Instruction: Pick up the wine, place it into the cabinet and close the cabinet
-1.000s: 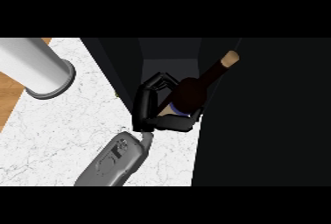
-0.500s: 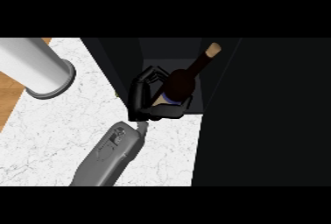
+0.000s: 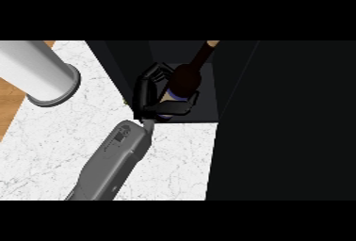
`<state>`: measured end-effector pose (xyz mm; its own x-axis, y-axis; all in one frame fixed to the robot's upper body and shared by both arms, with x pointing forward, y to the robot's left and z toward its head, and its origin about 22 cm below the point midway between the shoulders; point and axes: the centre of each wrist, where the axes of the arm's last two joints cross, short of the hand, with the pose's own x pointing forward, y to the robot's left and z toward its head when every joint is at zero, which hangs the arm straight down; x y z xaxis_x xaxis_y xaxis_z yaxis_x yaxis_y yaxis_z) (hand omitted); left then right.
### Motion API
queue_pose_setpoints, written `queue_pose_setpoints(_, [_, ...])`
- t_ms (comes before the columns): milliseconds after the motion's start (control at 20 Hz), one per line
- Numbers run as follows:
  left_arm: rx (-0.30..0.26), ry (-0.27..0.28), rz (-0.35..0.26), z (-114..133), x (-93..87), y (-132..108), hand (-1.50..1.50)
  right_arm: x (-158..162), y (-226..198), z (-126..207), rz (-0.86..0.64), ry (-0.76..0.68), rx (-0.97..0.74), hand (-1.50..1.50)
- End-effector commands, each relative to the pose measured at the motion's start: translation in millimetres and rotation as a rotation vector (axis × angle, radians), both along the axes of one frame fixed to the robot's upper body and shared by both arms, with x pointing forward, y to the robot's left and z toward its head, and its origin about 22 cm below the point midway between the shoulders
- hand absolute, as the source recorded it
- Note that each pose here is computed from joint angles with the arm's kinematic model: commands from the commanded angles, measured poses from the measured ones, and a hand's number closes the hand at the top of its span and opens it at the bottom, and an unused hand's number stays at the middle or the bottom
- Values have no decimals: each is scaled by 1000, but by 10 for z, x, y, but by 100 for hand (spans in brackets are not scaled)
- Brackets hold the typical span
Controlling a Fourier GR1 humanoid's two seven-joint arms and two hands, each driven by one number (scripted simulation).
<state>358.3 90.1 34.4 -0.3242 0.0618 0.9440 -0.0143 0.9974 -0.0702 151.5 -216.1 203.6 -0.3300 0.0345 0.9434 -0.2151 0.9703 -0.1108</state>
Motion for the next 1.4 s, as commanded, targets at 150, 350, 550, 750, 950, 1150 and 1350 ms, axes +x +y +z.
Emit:
queue_pose_setpoints(150, [-21, 38, -2, -25, 79, -62, 150, -123, -124, 32, 28, -44, 60, -150])
queue_pose_setpoints(350, [19, 60, -14, 21, 276, -25, 150, -147, 54, 106, 47, -29, 67, -150])
queue_pose_setpoints(550, [28, 79, 27, 22, 407, 7, 150, -124, -83, 76, 51, -31, 38, -150])
queue_pose_setpoints(750, [31, 68, 38, 39, 575, 28, 150, -123, 13, -40, 53, -32, 74, -150])
queue_pose_setpoints(950, [92, -16, 89, 88, 616, -8, 150, -34, -72, -1, 53, -32, 56, -150])
queue_pose_setpoints(1150, [80, -40, 118, 180, 746, 137, 150, -22, -20, 38, 57, -37, 51, -150])
queue_pose_setpoints(1350, [87, -33, 120, 228, 748, -35, 150, 86, 6, -31, 70, -37, 57, -150])
